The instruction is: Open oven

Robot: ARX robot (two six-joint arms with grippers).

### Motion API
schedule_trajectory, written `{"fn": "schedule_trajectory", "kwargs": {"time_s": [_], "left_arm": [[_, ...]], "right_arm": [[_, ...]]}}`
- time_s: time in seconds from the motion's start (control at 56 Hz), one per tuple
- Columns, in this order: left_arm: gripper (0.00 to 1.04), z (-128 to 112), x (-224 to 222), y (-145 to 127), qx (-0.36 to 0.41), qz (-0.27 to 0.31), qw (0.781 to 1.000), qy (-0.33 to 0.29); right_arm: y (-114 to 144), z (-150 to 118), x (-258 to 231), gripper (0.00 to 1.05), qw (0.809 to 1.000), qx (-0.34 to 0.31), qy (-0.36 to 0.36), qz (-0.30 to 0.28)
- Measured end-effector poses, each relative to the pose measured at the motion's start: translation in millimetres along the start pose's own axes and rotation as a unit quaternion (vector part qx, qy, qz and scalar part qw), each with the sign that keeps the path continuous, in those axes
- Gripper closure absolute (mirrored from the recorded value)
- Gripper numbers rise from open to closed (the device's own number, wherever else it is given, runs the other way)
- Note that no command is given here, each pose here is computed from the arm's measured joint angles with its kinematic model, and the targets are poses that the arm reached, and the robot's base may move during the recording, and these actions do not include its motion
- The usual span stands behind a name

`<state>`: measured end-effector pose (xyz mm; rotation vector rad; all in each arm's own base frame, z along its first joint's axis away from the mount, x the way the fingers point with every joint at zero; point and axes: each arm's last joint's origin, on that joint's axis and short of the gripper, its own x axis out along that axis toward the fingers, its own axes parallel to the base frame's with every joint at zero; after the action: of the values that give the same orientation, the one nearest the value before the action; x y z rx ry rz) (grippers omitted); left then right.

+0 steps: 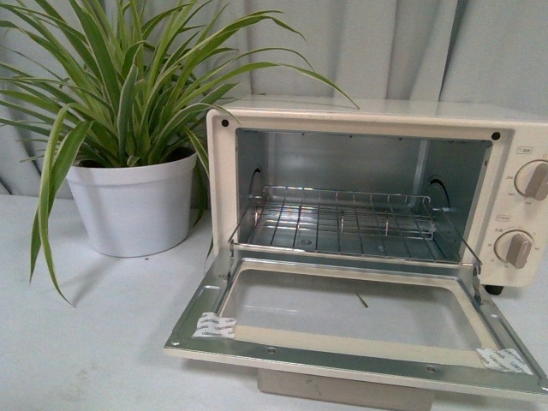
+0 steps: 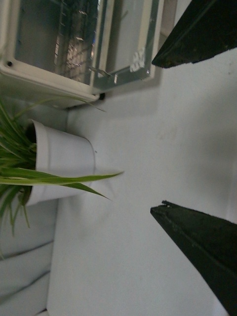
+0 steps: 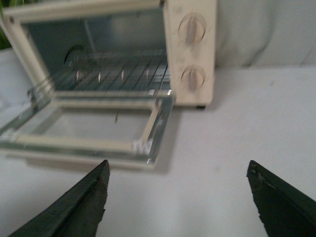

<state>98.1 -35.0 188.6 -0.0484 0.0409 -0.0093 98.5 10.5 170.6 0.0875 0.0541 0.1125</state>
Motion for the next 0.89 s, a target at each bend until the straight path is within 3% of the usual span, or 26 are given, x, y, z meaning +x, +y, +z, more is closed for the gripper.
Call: {"fn": "schedule_trajectory", "kwargs": {"time_s": [0.107, 0.429, 0.893], "left_arm": [[0.43, -2, -1, 9, 0.009, -0.002, 1.000, -0.020], [1.00, -11, 0, 24, 0.017, 0.001, 1.000, -0.021], [1.01, -19, 0, 36, 0.020, 0.003, 0.999, -0.024]], "right_arm": [[-10, -4, -2, 0.48, 0.998, -0.029, -0.028, -0.055], [-10, -5, -2, 1.04, 0.997, -0.041, -0.026, -0.055], [-10, -5, -2, 1.04, 0.997, -0.042, -0.026, -0.055]]}}
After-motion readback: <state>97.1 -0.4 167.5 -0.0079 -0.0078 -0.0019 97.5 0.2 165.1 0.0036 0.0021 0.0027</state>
